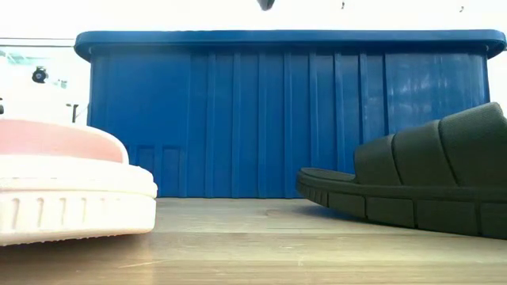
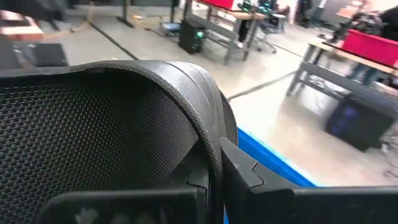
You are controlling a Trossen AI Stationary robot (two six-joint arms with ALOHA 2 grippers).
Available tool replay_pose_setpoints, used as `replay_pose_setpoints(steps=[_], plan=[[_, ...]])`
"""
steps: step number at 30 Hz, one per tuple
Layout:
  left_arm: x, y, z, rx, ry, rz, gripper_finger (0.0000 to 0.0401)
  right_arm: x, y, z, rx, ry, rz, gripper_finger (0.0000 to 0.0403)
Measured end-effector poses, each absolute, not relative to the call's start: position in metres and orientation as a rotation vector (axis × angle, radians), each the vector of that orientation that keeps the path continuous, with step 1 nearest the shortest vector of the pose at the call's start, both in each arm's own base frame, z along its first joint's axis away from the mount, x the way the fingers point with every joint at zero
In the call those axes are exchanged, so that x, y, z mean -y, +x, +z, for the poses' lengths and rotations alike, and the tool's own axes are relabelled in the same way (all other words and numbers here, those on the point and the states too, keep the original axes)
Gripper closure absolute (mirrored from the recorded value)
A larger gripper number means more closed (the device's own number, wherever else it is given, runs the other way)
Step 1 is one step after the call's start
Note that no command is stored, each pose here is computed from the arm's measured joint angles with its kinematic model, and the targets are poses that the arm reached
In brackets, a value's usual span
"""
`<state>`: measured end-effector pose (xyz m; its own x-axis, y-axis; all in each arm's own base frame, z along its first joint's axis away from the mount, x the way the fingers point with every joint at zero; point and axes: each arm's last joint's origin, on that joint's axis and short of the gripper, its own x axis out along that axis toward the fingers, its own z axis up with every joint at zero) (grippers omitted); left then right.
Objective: Pick and place slides into bin
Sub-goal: Put the black slide into the blue bin
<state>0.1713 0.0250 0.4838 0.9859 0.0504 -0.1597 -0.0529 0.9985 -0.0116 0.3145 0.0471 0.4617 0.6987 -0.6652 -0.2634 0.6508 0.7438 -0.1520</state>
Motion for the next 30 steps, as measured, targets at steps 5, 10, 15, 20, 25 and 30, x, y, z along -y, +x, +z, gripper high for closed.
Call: replay_pose_setpoints(steps=[5, 10, 15, 20, 25, 30], plan=[[-0.025, 0.170, 0.484, -0.158, -0.015, 0.052, 0.0390, -0.027, 0.321, 0.454, -0.366, -0.054, -0.690, 0.0391], [-0.026, 0.164, 0.486, -0.145, 0.013, 0.115, 0.0390, -0.008, 0.326, 0.445, -0.418, -0.093, -0.704, 0.0391], [-0.027, 0.158, 0.488, -0.133, 0.032, 0.186, 0.0390, 0.010, 0.329, 0.435, -0.475, -0.150, -0.730, 0.0391], [-0.027, 0.158, 0.489, -0.135, 0.053, 0.201, 0.0390, 0.026, 0.331, 0.427, -0.521, -0.170, -0.704, 0.0391], [-0.027, 0.159, 0.488, -0.139, 0.055, 0.202, 0.0390, 0.040, 0.333, 0.421, -0.536, -0.194, -0.718, 0.0390], [-0.027, 0.159, 0.488, -0.139, 0.059, 0.202, 0.0390, 0.051, 0.334, 0.419, -0.542, -0.170, -0.682, 0.0390]])
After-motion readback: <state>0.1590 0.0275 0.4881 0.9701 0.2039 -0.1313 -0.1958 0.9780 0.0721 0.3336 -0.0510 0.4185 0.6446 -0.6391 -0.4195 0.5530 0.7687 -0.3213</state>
